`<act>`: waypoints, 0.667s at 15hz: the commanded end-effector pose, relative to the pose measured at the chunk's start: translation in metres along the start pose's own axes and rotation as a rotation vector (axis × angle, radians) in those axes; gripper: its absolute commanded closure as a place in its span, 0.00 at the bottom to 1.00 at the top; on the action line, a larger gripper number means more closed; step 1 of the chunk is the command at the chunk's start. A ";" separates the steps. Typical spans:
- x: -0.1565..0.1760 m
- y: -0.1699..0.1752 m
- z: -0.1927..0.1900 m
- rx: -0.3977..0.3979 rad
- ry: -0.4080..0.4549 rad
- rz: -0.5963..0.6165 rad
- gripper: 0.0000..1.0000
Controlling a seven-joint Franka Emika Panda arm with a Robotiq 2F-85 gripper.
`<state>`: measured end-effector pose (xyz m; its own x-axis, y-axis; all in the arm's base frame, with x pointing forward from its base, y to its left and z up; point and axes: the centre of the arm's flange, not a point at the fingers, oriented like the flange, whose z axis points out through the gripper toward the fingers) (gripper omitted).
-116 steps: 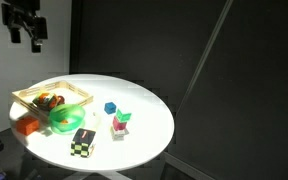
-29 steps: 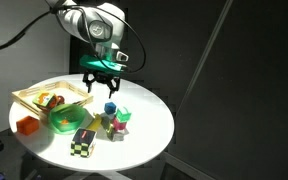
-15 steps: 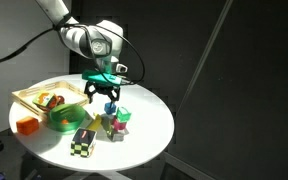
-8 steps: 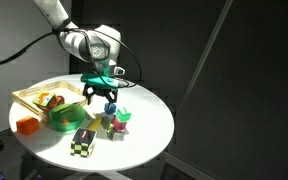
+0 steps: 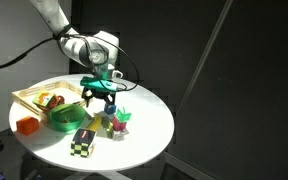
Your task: Put the black soft cube on the green block
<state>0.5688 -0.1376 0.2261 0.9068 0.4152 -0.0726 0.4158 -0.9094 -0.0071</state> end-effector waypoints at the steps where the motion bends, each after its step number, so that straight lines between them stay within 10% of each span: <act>1: 0.008 0.005 0.008 -0.020 0.001 -0.004 0.00; 10: 0.011 0.010 0.028 -0.042 0.006 -0.023 0.00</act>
<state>0.5730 -0.1362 0.2011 0.8983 0.4336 -0.0712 0.4352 -0.9003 0.0087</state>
